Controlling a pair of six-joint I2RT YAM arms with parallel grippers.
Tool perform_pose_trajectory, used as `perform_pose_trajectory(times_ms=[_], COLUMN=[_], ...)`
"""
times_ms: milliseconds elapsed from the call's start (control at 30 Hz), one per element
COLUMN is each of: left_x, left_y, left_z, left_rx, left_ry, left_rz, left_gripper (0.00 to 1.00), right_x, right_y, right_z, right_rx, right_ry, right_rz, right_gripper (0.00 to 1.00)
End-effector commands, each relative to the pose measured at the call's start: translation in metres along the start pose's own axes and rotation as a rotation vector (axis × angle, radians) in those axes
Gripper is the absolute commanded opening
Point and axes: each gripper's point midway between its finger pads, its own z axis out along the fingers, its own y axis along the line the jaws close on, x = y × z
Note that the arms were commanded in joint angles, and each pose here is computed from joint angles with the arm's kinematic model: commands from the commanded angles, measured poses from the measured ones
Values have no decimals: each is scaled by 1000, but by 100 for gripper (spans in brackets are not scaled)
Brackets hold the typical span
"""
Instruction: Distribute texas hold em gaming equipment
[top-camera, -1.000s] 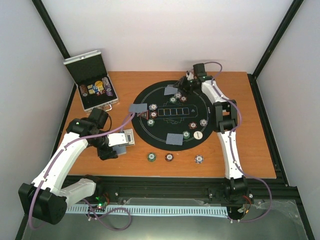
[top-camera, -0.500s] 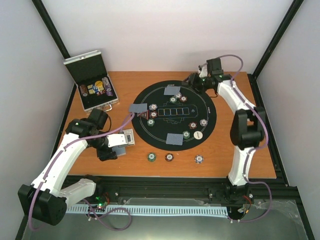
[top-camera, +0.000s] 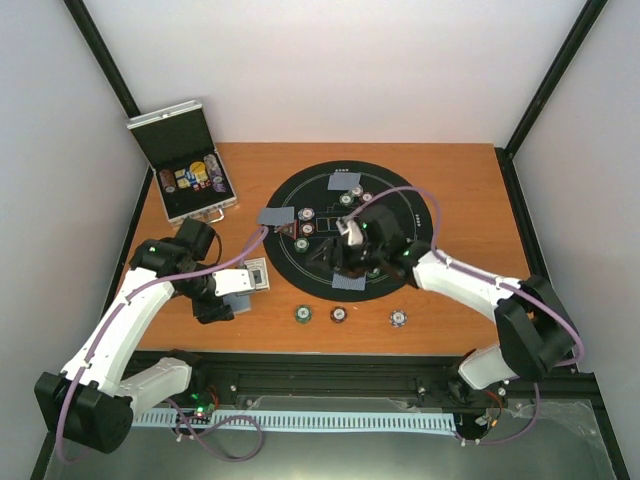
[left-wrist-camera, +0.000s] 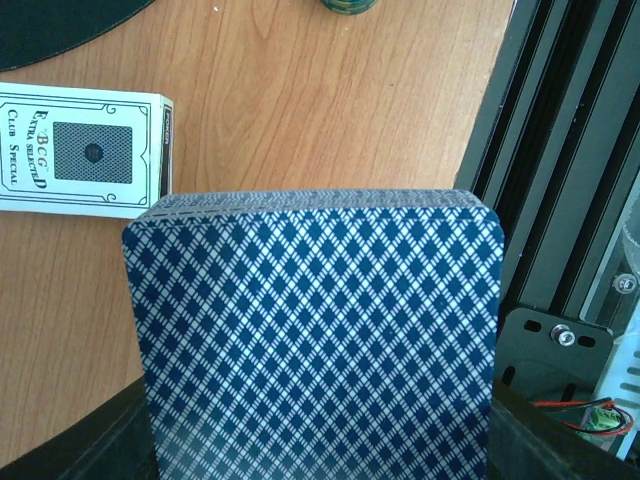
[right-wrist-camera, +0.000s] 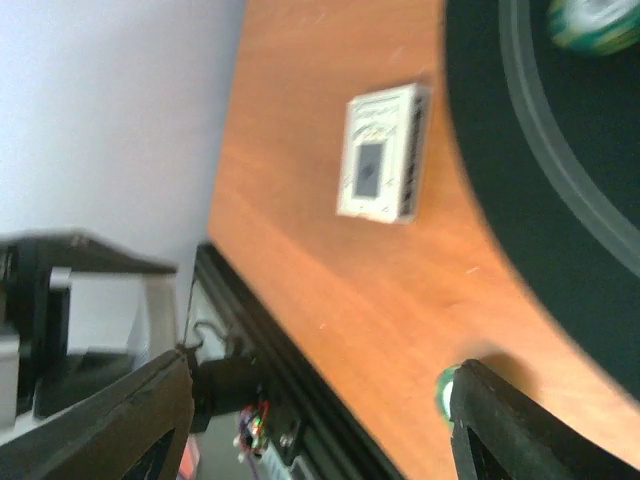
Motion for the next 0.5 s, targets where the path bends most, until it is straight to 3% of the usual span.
perform_pose_trajectory(times_ms=[0,233,467], left_x=[-12,-18,-16], left_y=[2,3,3], left_z=[-13,-15,-16], left_rx=[-12,7,-2], left_ry=[-47,-68,-59], left_rz=[2,-12,2], left_gripper=[1,1,1], right_x=[26,91,117], right_y=[57,89,109], right_z=[13,63,98], right_rx=[-170,-262,-300], right_ry=[-39,81,160], right_rz=[-57,-81,-98], right_gripper=[71,69,67])
